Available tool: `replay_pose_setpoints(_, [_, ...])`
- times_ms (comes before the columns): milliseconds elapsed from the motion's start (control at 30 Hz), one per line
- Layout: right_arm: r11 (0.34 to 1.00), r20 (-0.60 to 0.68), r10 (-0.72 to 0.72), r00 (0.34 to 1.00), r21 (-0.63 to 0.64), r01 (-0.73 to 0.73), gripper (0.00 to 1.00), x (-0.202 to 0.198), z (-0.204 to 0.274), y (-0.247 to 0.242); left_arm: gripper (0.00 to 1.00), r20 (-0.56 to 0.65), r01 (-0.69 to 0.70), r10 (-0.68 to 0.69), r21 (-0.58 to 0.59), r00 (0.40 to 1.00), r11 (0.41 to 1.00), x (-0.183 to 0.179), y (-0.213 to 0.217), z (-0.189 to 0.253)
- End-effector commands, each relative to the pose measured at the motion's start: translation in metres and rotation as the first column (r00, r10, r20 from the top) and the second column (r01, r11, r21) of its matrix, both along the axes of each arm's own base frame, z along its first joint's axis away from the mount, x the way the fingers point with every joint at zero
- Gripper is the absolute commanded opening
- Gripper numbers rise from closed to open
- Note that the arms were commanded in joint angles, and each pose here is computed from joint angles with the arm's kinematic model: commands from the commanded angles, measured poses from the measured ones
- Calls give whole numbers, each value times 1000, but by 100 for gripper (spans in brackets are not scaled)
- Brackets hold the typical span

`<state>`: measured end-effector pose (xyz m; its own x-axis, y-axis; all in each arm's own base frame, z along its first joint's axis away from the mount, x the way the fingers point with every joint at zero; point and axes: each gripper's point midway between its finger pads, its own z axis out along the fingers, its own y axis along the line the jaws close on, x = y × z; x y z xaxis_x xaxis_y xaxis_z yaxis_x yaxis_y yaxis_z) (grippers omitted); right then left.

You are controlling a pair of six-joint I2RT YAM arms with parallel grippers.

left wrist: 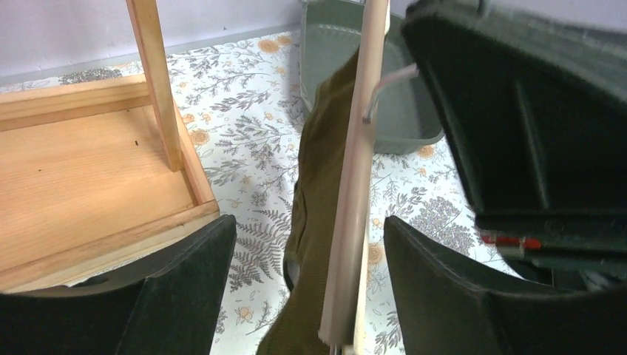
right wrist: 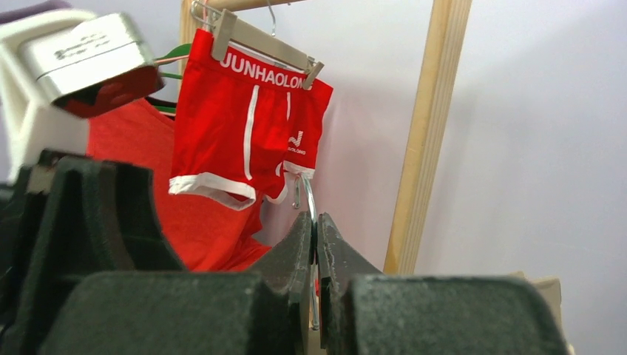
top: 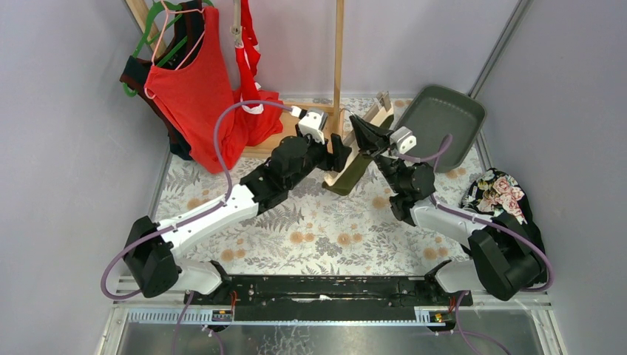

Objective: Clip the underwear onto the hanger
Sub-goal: Adjust the hanger.

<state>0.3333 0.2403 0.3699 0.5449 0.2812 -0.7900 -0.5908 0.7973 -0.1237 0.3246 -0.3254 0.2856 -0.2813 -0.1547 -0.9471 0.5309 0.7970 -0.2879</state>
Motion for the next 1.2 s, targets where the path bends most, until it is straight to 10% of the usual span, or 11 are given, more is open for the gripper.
replay_pose_setpoints(0, [999,88,29,996,35,-32,0,-22,27,-5,74,60,14,-15,14,998,1000,8,-1,28])
replay_pose_setpoints(333, [999,79,9,997,36,-12,0,-23,23,-9,45,11,112,-114,91,993,989,0,-12,25])
replay_pose_setpoints(700, [1000,85,1,996,31,-3,0,-24,27,-11,67,-46,162,-157,141,986,977,-8,-13,7])
replay_pose_setpoints(1167, [1000,60,-19,998,23,17,0,-22,21,-15,14,3,153,-154,109,988,982,1,-2,14])
